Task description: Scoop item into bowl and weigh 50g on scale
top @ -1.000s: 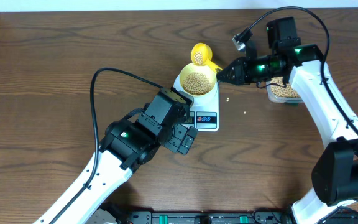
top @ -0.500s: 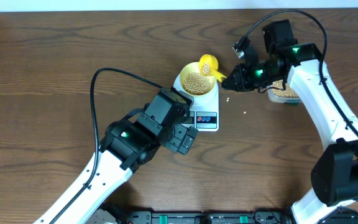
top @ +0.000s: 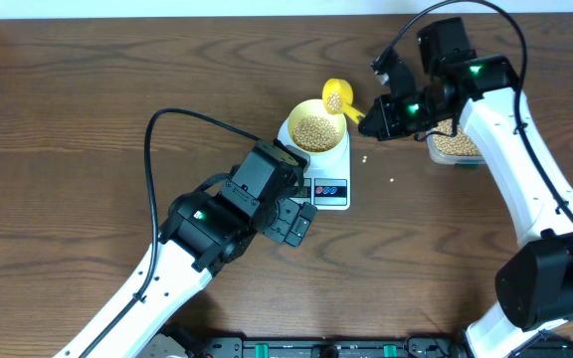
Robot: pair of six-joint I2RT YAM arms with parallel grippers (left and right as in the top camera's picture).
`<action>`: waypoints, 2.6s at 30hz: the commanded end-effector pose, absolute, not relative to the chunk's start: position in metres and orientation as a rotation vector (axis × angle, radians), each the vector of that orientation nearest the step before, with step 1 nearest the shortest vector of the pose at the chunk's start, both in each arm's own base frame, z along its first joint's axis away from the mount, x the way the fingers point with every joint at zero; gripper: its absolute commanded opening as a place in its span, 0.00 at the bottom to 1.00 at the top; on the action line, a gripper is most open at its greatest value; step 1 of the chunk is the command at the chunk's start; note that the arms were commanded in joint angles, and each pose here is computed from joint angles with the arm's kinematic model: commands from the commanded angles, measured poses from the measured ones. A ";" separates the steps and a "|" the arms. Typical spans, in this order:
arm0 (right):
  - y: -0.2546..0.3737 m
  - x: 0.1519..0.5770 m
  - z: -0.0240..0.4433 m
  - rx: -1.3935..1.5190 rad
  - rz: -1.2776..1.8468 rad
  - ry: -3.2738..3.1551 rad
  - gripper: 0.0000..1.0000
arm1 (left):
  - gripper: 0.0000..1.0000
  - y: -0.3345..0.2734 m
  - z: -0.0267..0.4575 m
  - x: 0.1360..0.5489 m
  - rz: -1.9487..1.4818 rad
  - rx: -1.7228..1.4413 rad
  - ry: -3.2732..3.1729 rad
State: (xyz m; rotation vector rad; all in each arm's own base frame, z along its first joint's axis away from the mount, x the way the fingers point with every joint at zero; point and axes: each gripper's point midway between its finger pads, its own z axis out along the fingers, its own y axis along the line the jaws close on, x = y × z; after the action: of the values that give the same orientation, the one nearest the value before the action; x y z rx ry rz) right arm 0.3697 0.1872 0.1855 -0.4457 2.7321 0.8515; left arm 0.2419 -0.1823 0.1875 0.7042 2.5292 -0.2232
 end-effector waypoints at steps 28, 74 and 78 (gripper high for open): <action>0.194 0.365 0.197 -0.573 0.606 2.712 0.01 | 0.99 -0.183 0.196 0.245 -0.225 0.705 2.507; 0.198 0.355 0.197 -0.649 0.474 2.738 0.01 | 0.99 -0.183 0.196 0.245 -0.225 0.704 2.507; 0.198 0.355 0.197 -0.649 0.478 2.736 0.01 | 0.99 -0.183 0.196 0.245 -0.225 0.705 2.507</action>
State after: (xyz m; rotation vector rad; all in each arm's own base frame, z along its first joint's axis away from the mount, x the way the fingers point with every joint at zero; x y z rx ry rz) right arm 0.3528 0.1924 0.1776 -0.6259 2.8011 0.4640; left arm 0.2419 -0.1823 0.1875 0.7042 2.5292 -0.2232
